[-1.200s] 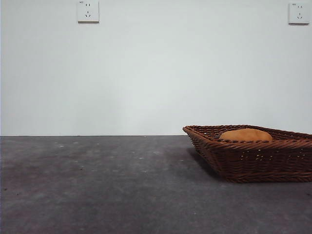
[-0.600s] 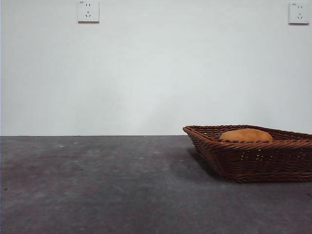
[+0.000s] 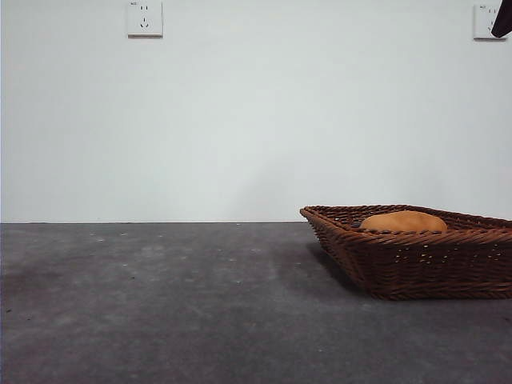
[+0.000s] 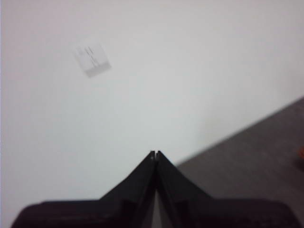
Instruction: Help me put the vegetables on the table into the basket
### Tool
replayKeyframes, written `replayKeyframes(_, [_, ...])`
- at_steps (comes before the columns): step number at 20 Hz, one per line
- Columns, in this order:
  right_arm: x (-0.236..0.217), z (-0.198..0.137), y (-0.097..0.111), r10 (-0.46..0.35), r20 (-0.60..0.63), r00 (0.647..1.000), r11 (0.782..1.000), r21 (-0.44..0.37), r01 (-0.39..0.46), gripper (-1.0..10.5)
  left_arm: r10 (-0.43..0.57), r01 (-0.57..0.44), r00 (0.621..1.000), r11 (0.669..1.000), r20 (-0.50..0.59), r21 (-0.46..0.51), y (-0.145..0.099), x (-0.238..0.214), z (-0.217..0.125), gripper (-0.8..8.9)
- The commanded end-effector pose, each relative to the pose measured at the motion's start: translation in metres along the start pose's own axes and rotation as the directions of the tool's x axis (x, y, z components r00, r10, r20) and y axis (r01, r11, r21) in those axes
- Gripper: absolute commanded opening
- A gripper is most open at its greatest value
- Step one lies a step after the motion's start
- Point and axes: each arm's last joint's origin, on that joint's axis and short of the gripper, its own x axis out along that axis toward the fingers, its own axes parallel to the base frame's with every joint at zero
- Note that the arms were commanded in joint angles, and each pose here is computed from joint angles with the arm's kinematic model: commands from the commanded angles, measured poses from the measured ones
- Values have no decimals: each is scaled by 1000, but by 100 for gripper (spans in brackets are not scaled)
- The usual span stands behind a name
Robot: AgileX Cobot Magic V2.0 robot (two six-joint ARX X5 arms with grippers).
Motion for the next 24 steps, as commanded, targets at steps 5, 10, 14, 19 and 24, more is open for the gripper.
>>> replayKeyframes(5, [2,0,-1,-1,1,1000,1000,5,1,1,-7,-30,985,977,-172,-211,-45,0,-130,-3])
replayKeyframes(10, [2,0,-1,-1,1,1000,1000,5,1,1,40,-109,971,952,-236,-286,-58,-4,-170,-3])
replayKeyframes(14, [2,0,-1,-1,1,1000,1000,5,1,1,15,-115,957,936,-291,-332,-62,-4,-183,-3])
replayKeyframes(19, [2,0,-1,-1,1,1000,1000,5,1,1,5,-108,956,936,-293,-336,-63,-4,-183,-3])
replayKeyframes(24, [2,0,-1,-1,1,1000,1000,5,1,1,5,-110,955,935,-297,-336,-63,-4,-183,-3])
